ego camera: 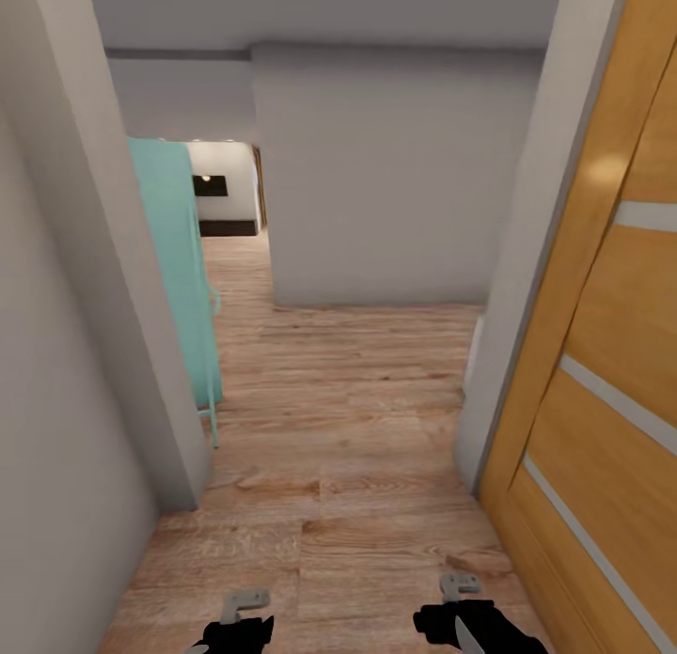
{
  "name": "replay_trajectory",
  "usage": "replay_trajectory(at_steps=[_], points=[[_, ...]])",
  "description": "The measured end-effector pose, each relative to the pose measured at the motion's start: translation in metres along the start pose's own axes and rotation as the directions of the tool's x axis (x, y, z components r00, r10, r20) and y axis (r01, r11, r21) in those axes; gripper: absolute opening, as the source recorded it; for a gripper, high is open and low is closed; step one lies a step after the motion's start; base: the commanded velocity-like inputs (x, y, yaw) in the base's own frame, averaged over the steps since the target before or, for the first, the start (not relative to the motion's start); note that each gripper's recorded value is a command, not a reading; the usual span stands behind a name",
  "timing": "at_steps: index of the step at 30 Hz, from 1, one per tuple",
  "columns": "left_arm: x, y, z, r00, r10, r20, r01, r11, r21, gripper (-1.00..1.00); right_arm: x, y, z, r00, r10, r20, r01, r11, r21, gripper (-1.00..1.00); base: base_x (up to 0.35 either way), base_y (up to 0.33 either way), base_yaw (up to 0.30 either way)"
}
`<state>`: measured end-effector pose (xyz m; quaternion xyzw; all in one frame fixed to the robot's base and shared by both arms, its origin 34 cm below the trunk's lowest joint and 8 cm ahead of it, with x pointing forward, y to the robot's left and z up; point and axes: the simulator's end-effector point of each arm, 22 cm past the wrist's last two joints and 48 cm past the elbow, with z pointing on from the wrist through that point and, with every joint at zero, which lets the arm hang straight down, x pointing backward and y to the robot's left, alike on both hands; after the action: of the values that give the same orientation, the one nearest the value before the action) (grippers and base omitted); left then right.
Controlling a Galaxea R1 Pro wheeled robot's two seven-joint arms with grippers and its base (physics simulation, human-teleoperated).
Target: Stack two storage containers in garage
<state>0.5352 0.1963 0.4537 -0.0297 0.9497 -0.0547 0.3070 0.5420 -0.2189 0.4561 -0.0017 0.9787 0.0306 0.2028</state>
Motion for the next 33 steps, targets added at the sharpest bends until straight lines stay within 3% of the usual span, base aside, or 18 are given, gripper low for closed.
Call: replay_trajectory(at_steps=[33], points=[[0.0002, -0.0001, 0.0000, 1.000, 0.002, 0.000, -0.002, 1.000, 0.000, 1.00, 0.0000, -0.0012, 0.0001, 1.000, 0.001, 0.000, -0.001, 1.000, 0.001, 1.00, 0.344, 0.000, 0.002]])
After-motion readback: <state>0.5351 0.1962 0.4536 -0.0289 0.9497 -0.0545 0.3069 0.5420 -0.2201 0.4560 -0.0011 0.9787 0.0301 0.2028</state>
